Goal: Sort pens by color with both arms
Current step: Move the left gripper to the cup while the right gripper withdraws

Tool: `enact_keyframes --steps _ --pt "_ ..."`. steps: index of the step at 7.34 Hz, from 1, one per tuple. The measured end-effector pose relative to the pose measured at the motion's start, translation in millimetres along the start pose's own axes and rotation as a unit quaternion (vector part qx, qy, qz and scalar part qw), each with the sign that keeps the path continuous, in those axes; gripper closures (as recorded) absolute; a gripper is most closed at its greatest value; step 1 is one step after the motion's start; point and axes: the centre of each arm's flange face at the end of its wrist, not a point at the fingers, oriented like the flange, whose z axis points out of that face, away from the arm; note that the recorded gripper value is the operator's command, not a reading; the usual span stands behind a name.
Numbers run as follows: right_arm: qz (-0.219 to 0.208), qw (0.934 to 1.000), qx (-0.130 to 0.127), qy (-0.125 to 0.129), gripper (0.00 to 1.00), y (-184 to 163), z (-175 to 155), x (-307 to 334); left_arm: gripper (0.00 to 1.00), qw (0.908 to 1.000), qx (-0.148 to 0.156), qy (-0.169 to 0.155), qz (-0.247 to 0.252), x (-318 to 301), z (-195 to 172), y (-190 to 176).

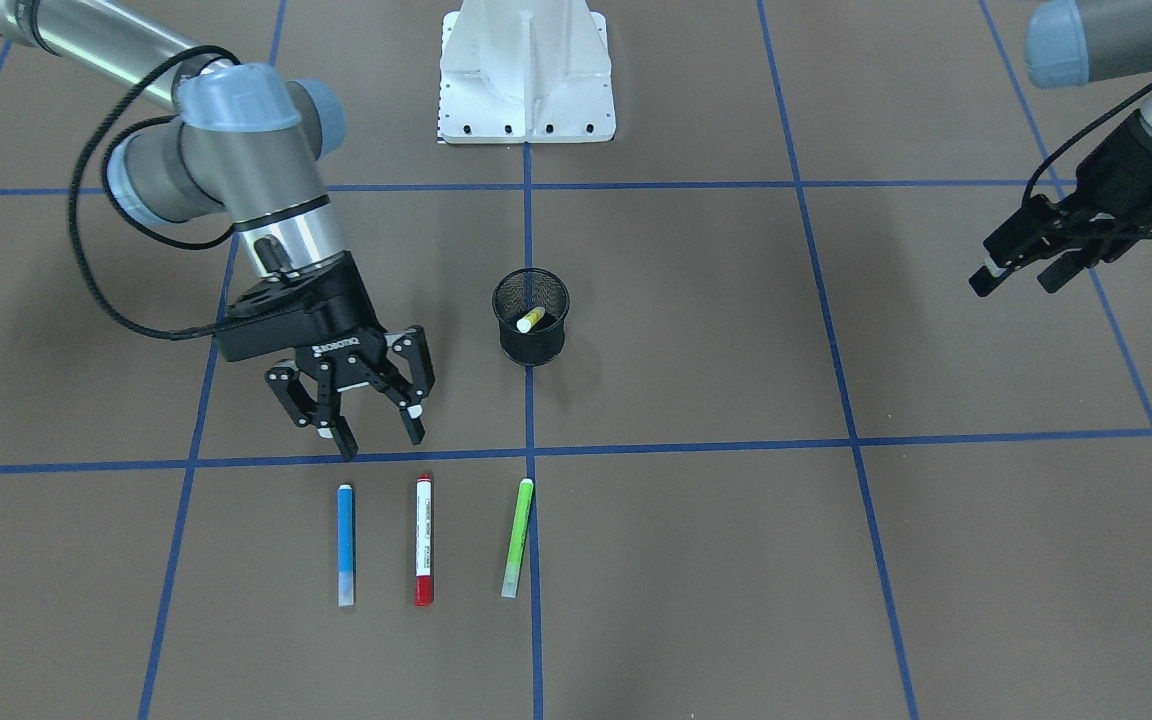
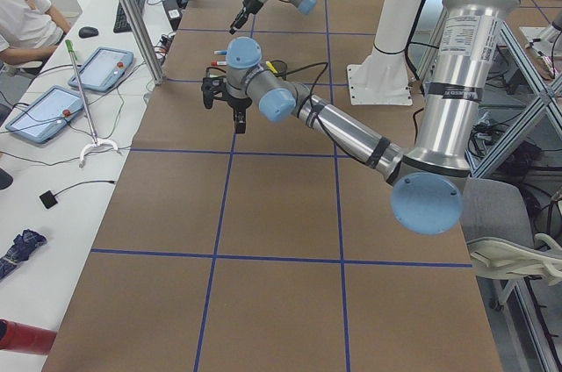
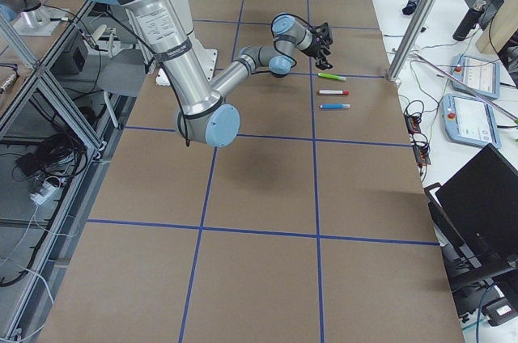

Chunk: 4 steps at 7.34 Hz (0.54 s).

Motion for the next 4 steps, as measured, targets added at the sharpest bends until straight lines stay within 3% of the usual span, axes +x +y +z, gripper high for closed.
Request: enact_keyframes --steps 3,4 --pt "0.056 0.9919 -0.114 0.003 0.10 -61 -44 127 0.01 0.9956 -0.077 -0.024 -0.048 145 33 55" --pt "0.074 0.9883 -0.133 0.016 0.01 -64 -54 168 0.01 0.9948 -0.088 -0.028 -0.043 182 51 76"
